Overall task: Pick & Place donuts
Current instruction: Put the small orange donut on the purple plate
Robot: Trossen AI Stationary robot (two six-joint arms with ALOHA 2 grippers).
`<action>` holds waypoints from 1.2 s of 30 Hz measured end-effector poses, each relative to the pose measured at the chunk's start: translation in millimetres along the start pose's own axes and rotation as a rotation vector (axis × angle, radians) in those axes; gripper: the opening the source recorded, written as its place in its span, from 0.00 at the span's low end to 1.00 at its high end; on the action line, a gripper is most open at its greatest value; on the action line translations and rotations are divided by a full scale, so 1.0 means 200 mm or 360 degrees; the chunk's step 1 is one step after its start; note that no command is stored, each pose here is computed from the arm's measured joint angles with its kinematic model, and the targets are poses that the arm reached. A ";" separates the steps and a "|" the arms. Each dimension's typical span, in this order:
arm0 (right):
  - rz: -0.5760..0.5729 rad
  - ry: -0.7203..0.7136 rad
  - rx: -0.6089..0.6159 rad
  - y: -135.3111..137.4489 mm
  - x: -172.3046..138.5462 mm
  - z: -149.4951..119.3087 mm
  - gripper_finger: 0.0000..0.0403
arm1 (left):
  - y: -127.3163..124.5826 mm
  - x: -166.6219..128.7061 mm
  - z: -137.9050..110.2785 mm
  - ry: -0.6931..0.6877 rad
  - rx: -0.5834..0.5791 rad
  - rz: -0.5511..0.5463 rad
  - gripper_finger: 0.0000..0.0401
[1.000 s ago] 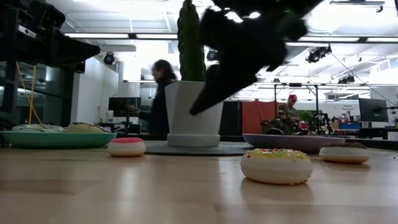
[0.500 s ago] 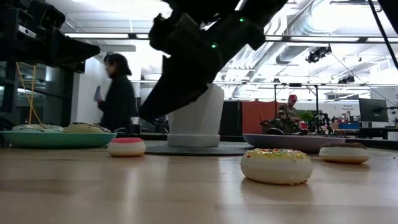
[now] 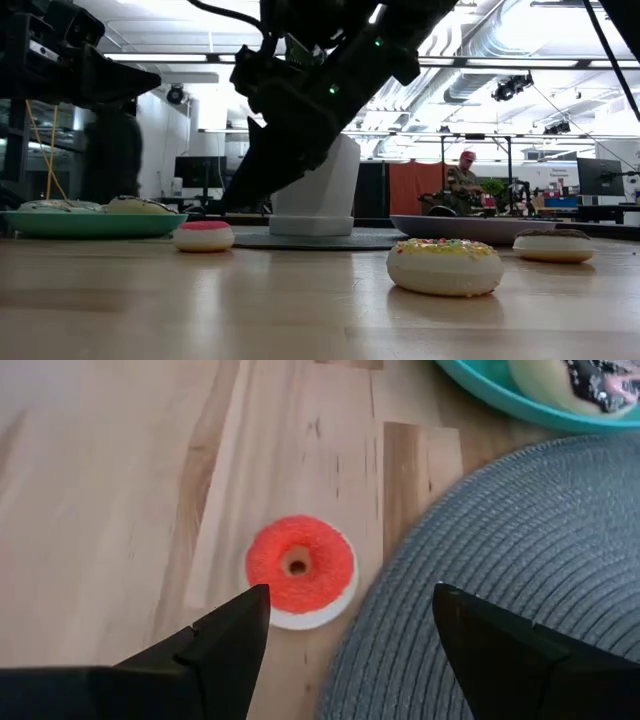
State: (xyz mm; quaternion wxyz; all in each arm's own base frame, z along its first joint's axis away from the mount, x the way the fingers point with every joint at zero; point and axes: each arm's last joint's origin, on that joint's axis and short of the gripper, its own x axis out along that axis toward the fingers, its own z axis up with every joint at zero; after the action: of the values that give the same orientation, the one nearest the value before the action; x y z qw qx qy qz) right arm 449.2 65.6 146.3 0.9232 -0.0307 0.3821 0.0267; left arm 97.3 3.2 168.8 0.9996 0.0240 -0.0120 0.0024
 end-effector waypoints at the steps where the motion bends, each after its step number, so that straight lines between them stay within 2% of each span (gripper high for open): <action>1: -0.0004 -0.0001 0.0023 0.00 0.00 0.00 0.68 | 0.00 0.00 0.00 0.0000 0.0000 0.0000 0.00; 7: 0.0015 -0.0008 0.0183 0.03 0.00 0.00 0.68 | 0.00 0.00 0.00 0.0000 0.0000 0.0000 0.00; 14: 0.0050 -0.0006 0.0074 0.05 0.00 0.00 0.68 | 0.00 0.00 0.00 0.0000 0.0000 0.0000 0.00; 21: 0.0076 0.0007 0.0080 0.06 0.03 -0.02 0.68 | 0.00 0.00 0.00 0.0001 0.0000 0.0000 0.00; 31: -0.0020 -0.0014 0.0087 0.07 0.08 -0.05 0.78 | 0.00 0.00 0.00 0.0000 0.0000 0.0001 0.00; 36: 0.0043 -0.0024 0.0092 0.08 0.08 -0.05 0.79 | 0.00 0.00 0.00 0.0000 0.0000 0.0000 0.00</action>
State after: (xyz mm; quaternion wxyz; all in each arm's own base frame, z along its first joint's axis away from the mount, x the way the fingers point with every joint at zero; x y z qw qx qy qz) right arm 453.3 80.9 127.1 0.9262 0.0014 0.3760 0.0284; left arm 97.3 3.2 168.8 0.9996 0.0241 -0.0120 0.0025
